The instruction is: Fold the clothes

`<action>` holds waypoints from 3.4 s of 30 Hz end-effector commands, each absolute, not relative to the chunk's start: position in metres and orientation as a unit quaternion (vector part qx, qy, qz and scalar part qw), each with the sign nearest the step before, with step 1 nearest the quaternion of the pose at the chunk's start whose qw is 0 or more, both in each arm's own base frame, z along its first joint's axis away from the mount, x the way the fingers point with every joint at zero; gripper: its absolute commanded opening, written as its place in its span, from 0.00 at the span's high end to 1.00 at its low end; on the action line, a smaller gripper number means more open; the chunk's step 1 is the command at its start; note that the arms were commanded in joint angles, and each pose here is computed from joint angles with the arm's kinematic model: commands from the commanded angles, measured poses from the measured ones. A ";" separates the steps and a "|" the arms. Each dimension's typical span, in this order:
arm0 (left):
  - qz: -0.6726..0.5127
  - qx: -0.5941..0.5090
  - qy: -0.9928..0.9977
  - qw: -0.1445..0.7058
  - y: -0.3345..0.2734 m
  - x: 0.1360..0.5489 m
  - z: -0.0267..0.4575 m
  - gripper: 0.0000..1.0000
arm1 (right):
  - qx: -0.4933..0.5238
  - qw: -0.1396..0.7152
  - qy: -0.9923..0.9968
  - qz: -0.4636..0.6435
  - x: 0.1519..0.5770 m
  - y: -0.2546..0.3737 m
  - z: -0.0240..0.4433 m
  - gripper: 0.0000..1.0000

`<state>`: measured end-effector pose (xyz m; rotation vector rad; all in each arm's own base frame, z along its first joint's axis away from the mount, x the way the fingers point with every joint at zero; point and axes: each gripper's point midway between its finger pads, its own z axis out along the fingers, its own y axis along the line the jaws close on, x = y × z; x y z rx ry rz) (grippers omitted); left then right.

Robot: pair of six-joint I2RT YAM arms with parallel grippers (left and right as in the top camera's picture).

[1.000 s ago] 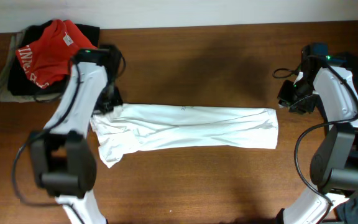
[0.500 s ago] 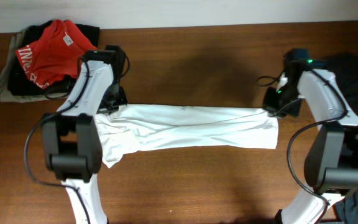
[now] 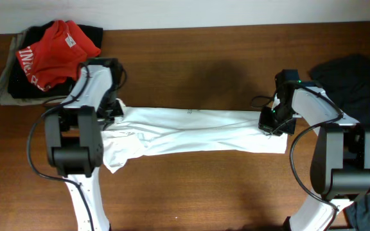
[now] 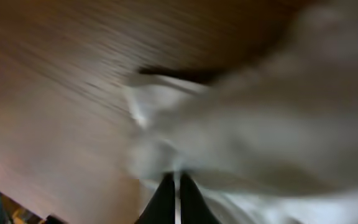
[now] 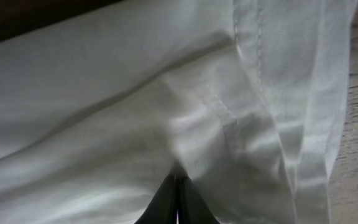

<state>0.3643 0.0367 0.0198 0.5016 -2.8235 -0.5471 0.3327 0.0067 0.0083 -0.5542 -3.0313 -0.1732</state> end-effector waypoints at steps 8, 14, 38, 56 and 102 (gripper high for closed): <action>-0.201 0.235 -0.940 0.140 0.093 0.347 0.020 0.99 | -0.201 0.017 -0.979 -0.040 0.336 0.001 0.004 0.94; -0.198 0.275 -0.937 0.089 0.093 0.357 0.048 1.00 | -0.221 0.011 -0.975 -0.015 0.337 -0.016 0.004 0.93; -0.125 0.293 -0.947 0.032 0.074 0.371 0.079 0.01 | -0.347 -0.022 -0.921 -0.178 0.320 -0.118 0.021 0.12; -0.123 0.294 -0.947 0.025 0.074 0.374 0.079 0.01 | -0.139 -0.008 -0.962 -0.234 0.326 -0.010 0.004 0.01; -0.124 0.294 -0.947 0.027 0.074 0.373 0.079 0.01 | -0.075 0.007 -0.996 -0.050 0.357 0.050 0.100 0.96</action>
